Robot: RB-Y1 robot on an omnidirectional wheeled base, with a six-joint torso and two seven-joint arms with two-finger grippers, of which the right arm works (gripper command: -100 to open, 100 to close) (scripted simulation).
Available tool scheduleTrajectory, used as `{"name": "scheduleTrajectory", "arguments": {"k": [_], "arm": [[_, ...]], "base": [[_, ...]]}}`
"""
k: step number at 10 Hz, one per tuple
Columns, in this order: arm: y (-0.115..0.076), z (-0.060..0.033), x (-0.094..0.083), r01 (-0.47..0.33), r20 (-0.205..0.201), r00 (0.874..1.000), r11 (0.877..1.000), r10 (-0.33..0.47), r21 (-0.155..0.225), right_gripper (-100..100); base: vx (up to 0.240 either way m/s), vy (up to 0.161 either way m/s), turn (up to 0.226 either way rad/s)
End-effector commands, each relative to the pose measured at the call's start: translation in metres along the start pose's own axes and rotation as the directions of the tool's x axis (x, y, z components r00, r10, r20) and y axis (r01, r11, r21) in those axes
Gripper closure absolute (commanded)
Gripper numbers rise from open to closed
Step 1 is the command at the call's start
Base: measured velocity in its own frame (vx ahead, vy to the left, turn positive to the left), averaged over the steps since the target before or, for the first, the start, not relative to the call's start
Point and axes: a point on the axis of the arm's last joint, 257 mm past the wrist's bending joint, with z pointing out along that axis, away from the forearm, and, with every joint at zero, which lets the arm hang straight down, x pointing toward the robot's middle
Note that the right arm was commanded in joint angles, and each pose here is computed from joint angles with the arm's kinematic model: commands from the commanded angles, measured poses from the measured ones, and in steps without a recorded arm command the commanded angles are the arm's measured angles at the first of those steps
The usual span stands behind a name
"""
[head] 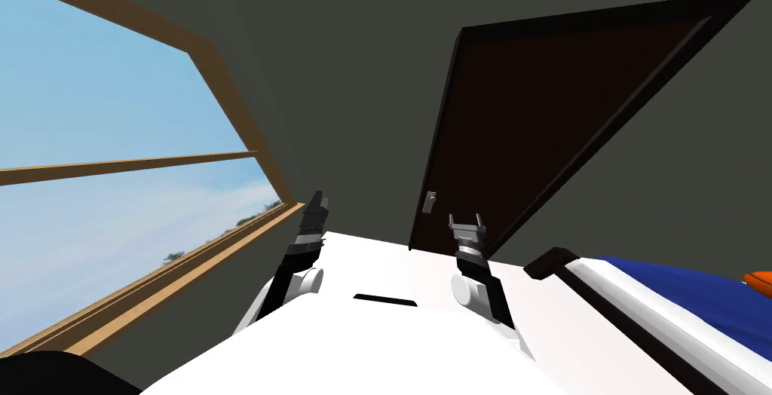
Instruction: Pull the door open
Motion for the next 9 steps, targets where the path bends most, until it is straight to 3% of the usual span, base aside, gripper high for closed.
{"name": "scheduleTrajectory", "arguments": {"k": [1,3,5,9], "arm": [[-0.012,-0.0003,-0.015,-0.073,0.038,0.997,0.997,0.072,0.017,-100],[-0.024,-0.0014,-0.034,-0.157,0.086,0.984,0.987,0.154,0.027,-100],[-0.036,-0.0032,-0.051,-0.237,0.135,0.963,0.971,0.231,0.030,-100],[-0.059,-0.0089,-0.083,-0.383,0.226,0.901,0.924,0.370,0.016,-100]], "base": [[0.033,-0.132,0.215],[0.026,-0.121,0.222],[0.034,-0.130,0.203],[0.020,-0.116,0.200]]}}
